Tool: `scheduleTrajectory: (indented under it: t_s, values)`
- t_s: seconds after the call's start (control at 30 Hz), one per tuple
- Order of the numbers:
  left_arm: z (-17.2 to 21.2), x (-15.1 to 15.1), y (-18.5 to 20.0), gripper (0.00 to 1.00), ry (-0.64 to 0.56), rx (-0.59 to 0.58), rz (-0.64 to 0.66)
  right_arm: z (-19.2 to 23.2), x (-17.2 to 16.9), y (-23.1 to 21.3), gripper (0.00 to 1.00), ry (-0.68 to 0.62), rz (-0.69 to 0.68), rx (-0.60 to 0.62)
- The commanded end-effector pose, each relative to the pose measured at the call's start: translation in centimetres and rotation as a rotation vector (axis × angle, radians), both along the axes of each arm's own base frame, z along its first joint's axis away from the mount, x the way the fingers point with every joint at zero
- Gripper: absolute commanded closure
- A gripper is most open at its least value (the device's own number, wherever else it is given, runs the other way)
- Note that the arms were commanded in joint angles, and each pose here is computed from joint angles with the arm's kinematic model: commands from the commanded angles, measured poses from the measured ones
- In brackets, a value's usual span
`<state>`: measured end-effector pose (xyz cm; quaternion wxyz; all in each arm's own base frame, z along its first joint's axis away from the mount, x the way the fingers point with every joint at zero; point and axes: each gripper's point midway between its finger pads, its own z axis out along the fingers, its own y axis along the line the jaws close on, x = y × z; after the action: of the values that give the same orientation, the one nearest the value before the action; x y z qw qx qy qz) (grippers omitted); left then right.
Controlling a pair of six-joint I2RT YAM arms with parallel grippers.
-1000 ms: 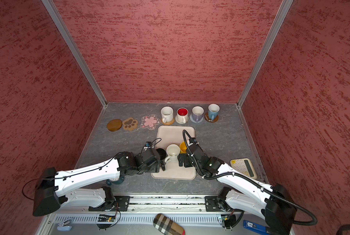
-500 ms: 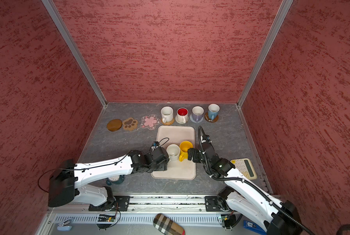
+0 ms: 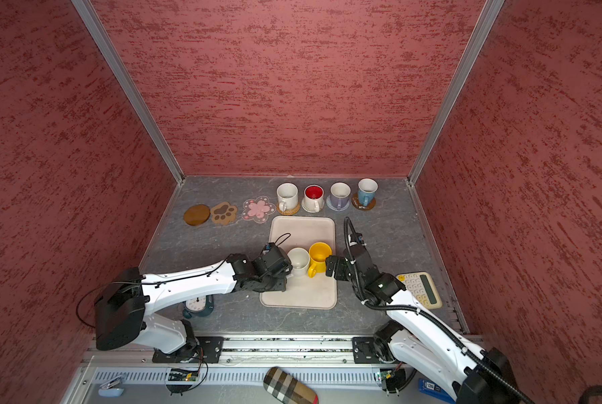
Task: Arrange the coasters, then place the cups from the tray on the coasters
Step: 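Close the left gripper on the black mug rim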
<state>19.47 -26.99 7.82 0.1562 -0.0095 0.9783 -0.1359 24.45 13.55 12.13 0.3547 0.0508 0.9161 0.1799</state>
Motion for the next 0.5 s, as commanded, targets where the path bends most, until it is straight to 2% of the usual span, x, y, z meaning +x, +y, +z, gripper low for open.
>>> scheduleTrajectory:
  t_s: [0.0,0.17,0.47]
  values:
    - [0.3,0.3,1.0,0.57,-0.011,0.004,-0.001,-0.3,0.2,0.1,0.01,-0.001,0.011,0.002]
    - [0.3,0.2,1.5,0.64,-0.002,0.021,-0.013,-0.4,0.4,0.1,0.01,0.002,0.008,0.002]
    - [-0.6,0.1,2.9,0.69,0.016,0.049,-0.013,-0.5,0.9,0.2,0.01,0.009,0.010,-0.006]
